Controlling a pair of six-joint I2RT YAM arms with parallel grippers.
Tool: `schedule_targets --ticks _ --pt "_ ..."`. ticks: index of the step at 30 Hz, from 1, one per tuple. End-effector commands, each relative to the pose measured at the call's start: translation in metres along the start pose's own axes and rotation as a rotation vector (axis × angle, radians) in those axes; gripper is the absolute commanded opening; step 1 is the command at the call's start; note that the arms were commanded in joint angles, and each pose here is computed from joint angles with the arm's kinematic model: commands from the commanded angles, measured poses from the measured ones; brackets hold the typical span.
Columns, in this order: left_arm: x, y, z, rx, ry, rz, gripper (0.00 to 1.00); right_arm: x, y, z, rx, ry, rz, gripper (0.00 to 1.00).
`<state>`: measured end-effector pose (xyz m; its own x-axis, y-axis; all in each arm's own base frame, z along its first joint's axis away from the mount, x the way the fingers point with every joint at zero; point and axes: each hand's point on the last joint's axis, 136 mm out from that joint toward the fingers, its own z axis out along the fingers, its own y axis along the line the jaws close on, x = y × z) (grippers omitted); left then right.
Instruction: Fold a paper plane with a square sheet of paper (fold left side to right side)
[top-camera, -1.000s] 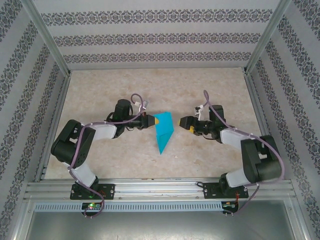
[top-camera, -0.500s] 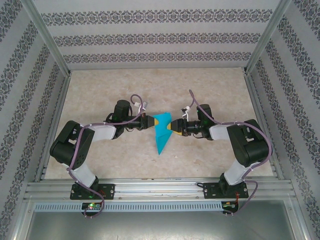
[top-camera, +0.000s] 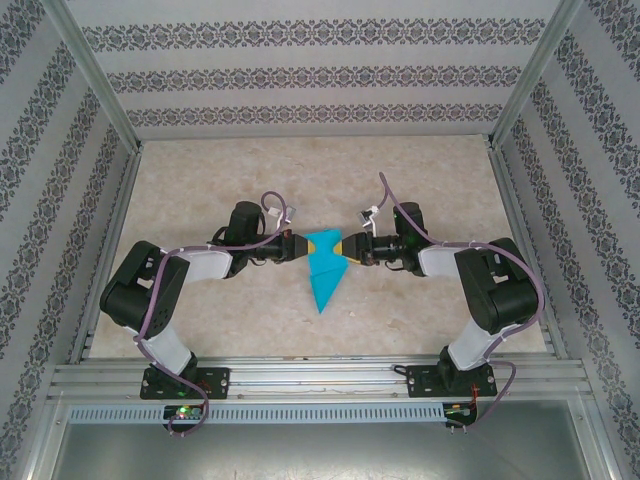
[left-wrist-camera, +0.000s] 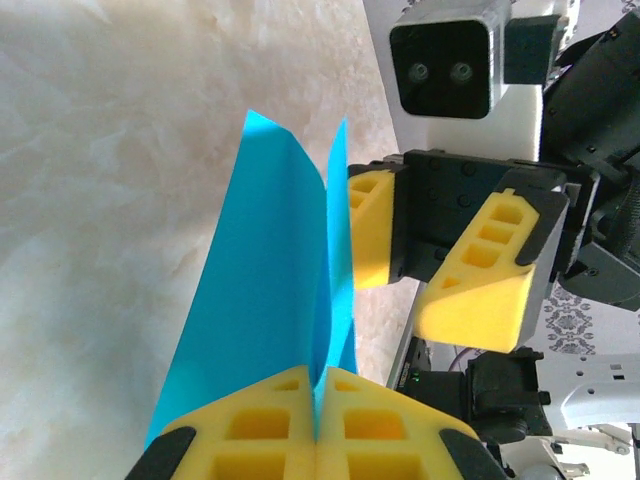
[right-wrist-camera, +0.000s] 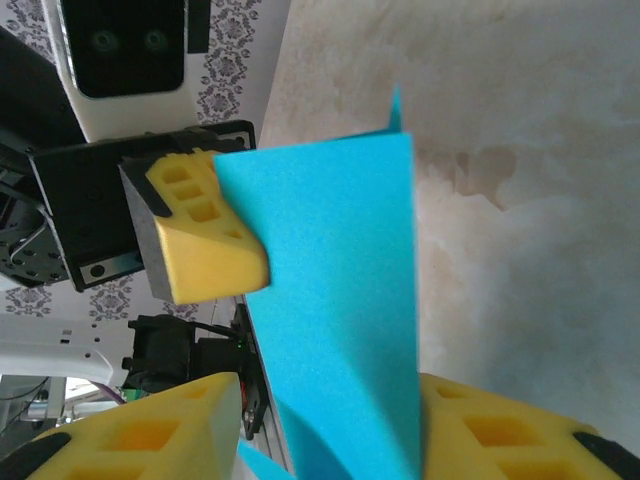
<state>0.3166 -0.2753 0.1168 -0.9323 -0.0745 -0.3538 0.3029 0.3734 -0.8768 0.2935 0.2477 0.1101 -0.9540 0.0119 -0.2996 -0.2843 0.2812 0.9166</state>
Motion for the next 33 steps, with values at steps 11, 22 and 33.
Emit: schedule_targets --ticks 11,22,33 --pt "0.008 0.011 0.002 -0.016 0.037 0.017 0.00 -0.018 0.003 0.006 -0.012 0.002 -0.043 0.37" --pt "0.015 0.023 0.005 -0.037 0.061 -0.001 0.00 -0.024 -0.013 0.012 0.033 -0.015 -0.019 0.21" --pt "0.017 0.028 0.007 -0.040 0.067 -0.012 0.00 -0.026 -0.021 0.015 0.057 -0.014 -0.007 0.09"
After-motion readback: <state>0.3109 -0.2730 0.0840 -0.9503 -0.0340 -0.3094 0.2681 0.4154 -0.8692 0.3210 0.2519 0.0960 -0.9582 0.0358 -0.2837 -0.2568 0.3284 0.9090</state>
